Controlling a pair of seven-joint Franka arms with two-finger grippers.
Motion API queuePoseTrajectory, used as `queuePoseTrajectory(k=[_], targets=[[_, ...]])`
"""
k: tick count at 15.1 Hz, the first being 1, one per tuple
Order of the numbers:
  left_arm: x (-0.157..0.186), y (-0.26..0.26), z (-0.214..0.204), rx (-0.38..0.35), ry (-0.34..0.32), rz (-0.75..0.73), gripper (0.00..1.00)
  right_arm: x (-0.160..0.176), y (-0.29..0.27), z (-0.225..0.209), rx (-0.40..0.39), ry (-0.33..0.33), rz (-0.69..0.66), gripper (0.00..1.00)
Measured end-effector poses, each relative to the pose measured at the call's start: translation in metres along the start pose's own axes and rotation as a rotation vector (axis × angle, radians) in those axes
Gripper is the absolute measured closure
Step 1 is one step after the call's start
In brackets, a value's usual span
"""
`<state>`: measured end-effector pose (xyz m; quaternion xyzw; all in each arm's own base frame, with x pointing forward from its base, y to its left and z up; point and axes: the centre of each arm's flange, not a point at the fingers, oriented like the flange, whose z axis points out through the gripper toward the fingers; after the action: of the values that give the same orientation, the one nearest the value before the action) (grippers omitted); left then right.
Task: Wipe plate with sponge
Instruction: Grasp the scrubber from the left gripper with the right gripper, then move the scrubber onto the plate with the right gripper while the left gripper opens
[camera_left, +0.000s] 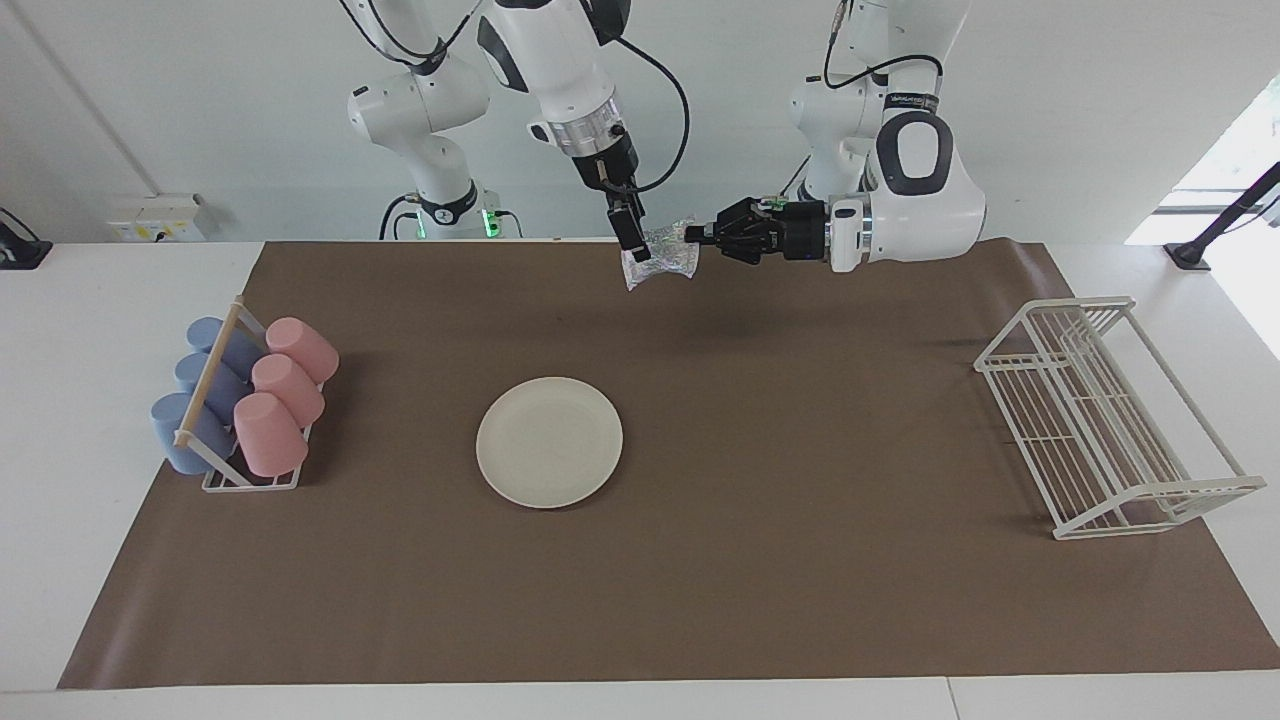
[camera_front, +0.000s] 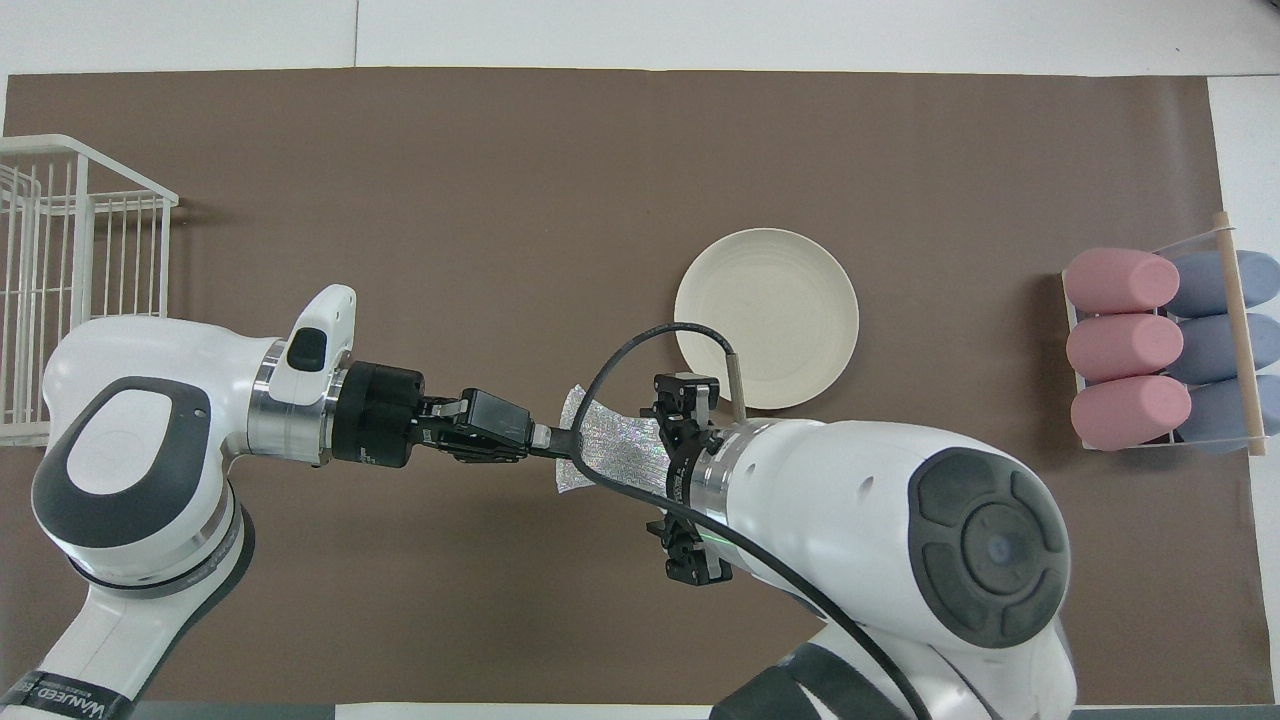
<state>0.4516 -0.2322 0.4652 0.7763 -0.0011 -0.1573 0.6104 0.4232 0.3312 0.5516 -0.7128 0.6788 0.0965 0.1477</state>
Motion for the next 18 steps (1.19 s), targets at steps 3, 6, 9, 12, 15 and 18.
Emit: queuePoseTrajectory(k=[3,6,9,12,15,18], targets=[[0.000,-0.003,-0.006,-0.010,-0.003,0.006,0.97,0.001,0.000,0.003,0.005,-0.002,0.003,0.01],[0.000,-0.003,-0.006,-0.011,-0.005,0.009,0.97,-0.001,0.000,0.006,0.011,-0.041,0.023,0.22],[-0.001,-0.002,-0.006,-0.012,-0.008,0.010,0.97,-0.012,0.006,0.009,0.019,-0.084,0.023,0.41],[-0.003,-0.001,-0.004,-0.016,-0.022,0.011,0.97,-0.016,0.008,0.013,0.022,-0.088,0.018,0.77],[-0.004,-0.002,-0.003,-0.019,-0.034,0.010,0.97,-0.016,0.007,0.014,0.025,-0.089,0.018,0.94],[-0.004,-0.002,-0.003,-0.020,-0.035,0.010,0.97,-0.016,0.007,0.014,0.025,-0.089,0.018,0.94]])
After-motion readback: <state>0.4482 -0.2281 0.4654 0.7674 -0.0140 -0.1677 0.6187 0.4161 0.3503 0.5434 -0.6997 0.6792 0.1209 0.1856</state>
